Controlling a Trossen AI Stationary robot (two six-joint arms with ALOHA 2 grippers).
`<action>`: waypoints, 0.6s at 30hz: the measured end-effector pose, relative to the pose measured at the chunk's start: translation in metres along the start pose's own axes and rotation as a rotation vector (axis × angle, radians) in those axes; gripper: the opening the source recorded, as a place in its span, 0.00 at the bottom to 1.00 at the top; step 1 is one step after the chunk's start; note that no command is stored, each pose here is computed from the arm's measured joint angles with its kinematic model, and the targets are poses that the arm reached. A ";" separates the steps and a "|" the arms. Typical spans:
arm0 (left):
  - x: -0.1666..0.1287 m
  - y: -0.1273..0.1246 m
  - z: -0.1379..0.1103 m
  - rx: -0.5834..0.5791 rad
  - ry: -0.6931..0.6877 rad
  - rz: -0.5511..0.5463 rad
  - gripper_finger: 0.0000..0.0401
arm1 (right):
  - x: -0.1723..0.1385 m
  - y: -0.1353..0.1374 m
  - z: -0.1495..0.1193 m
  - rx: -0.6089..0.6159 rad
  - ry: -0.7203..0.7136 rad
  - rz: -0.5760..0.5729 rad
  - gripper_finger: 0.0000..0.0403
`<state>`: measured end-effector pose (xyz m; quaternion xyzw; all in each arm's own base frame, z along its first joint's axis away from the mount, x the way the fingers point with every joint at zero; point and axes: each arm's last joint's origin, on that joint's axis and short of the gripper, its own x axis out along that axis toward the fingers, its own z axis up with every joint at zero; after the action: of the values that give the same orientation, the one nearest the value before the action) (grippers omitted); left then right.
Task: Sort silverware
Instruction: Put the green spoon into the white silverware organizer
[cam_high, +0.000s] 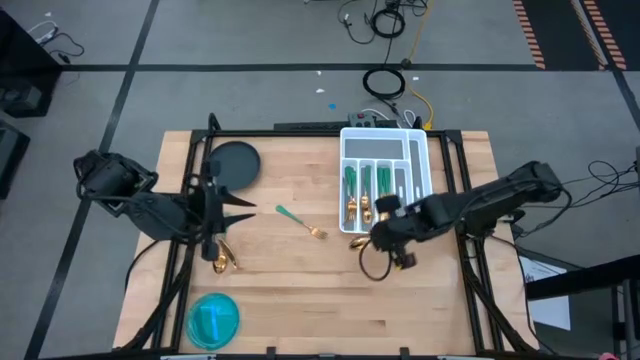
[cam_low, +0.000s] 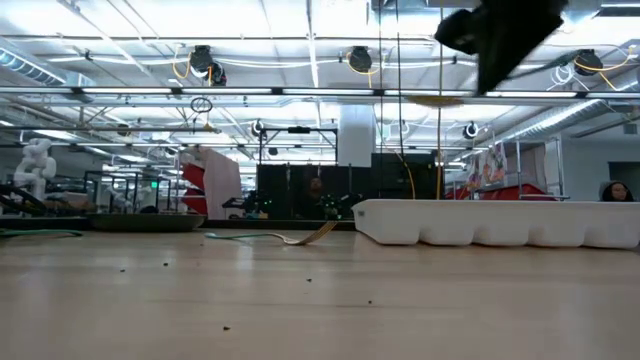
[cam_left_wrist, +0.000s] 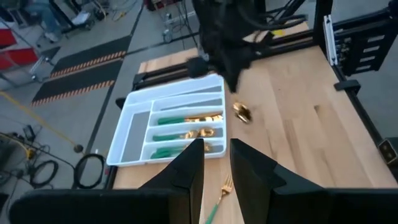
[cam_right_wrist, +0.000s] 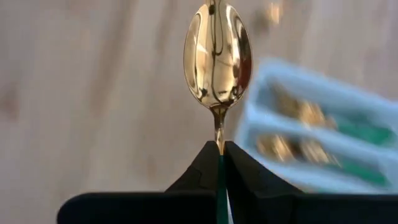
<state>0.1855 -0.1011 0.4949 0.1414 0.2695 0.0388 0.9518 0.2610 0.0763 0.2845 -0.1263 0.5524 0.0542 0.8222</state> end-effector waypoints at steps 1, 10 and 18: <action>0.003 -0.001 -0.001 0.003 0.005 -0.002 0.21 | -0.003 -0.004 -0.006 -0.038 0.046 -0.012 0.00; 0.035 -0.007 -0.009 -0.007 0.054 0.021 0.21 | -0.008 -0.033 -0.036 -0.414 0.371 -0.090 0.00; 0.066 -0.014 -0.020 -0.024 0.076 0.055 0.21 | -0.003 -0.058 -0.038 -0.771 0.519 -0.186 0.00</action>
<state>0.2309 -0.1001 0.4413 0.1357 0.3008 0.0735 0.9411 0.2389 0.0109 0.2823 -0.4807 0.6654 0.1483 0.5515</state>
